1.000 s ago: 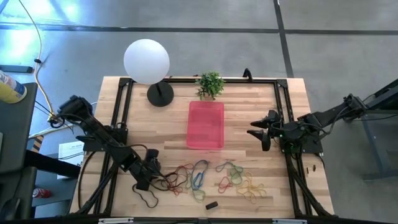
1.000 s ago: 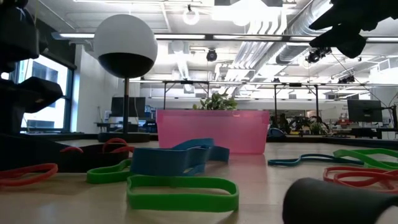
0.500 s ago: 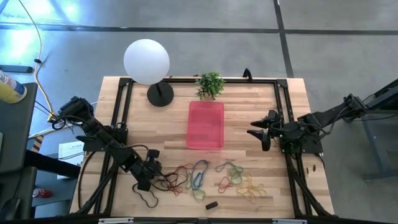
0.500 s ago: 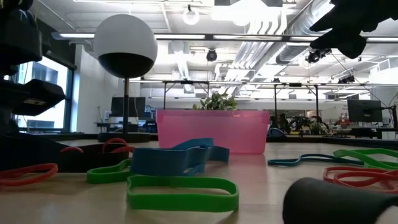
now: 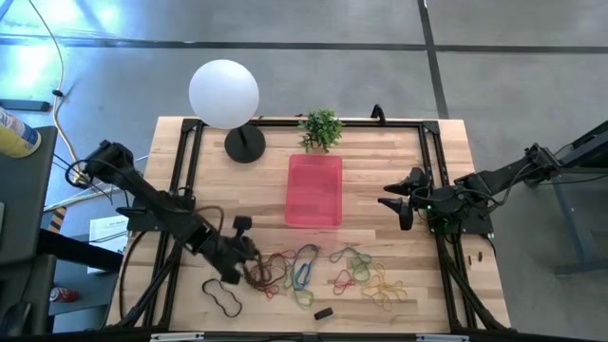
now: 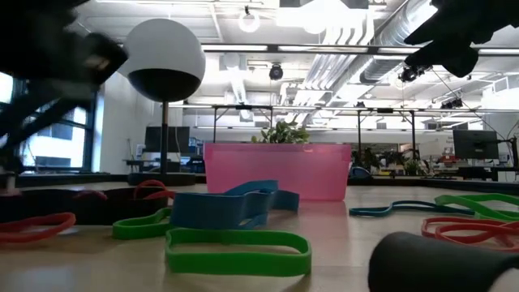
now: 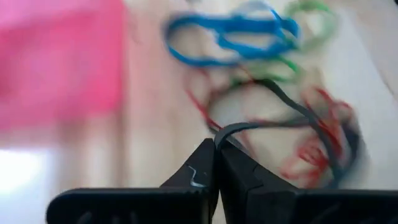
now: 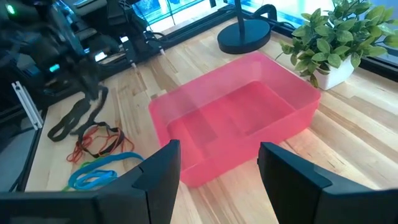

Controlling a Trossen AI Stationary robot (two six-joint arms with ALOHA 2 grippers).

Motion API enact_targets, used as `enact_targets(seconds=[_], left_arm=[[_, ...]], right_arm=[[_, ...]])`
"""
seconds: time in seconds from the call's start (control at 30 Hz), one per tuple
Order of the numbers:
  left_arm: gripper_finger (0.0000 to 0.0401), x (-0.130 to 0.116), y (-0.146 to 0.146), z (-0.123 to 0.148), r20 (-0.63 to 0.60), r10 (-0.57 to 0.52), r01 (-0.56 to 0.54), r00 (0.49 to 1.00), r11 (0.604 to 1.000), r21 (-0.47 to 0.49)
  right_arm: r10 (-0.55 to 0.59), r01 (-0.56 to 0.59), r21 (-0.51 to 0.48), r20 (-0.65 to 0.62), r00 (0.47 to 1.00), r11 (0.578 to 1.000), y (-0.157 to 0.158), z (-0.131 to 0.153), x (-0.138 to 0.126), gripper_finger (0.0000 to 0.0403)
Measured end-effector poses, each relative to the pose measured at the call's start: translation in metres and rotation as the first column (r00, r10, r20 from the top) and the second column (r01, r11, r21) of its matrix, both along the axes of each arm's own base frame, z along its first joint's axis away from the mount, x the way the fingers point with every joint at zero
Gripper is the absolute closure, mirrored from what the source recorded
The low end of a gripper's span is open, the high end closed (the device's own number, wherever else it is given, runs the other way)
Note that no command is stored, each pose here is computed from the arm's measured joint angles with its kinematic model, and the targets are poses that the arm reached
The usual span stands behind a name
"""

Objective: Pick and place rubber bands into bin
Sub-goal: Put the black rubber band into the red bin

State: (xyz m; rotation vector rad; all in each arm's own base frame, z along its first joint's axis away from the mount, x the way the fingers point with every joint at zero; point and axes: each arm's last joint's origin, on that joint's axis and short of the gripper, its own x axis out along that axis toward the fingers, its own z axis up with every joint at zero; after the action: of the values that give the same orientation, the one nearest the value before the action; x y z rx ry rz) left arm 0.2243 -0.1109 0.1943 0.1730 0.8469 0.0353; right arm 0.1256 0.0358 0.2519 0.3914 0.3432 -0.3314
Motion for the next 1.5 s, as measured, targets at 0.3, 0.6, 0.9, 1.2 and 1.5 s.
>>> enact_targets(seconds=[0.3,0.6,0.9,1.2,1.5], left_arm=[[0.04,0.042,0.056,0.075,0.155,-0.017,-0.028,0.988,0.959,0.282],[0.0401,0.061,0.14,0.101,0.299,0.099,-0.209,0.949,0.908,0.363],[0.0401,0.085,0.198,0.072,0.337,0.182,-0.275,0.924,0.928,0.251],[0.0401,0.116,0.207,0.028,0.33,0.23,-0.303,0.916,0.934,0.191],[0.0401,0.127,0.212,0.012,0.366,0.329,-0.411,0.871,0.895,0.174]], right_arm=[[0.009,-0.009,0.007,-0.002,1.0,1.0,0.0,0.0,0.0,0.0199],[-0.011,0.01,-0.021,-0.001,1.0,1.0,-0.001,0.0,0.0,0.0199],[-0.048,0.049,-0.043,0.016,0.999,0.998,-0.002,0.001,0.0,0.0199],[-0.065,0.066,-0.036,0.034,0.997,0.997,-0.003,0.003,0.001,0.0199],[-0.093,0.095,-0.035,0.034,0.995,0.995,-0.007,0.003,0.002,0.0199]])
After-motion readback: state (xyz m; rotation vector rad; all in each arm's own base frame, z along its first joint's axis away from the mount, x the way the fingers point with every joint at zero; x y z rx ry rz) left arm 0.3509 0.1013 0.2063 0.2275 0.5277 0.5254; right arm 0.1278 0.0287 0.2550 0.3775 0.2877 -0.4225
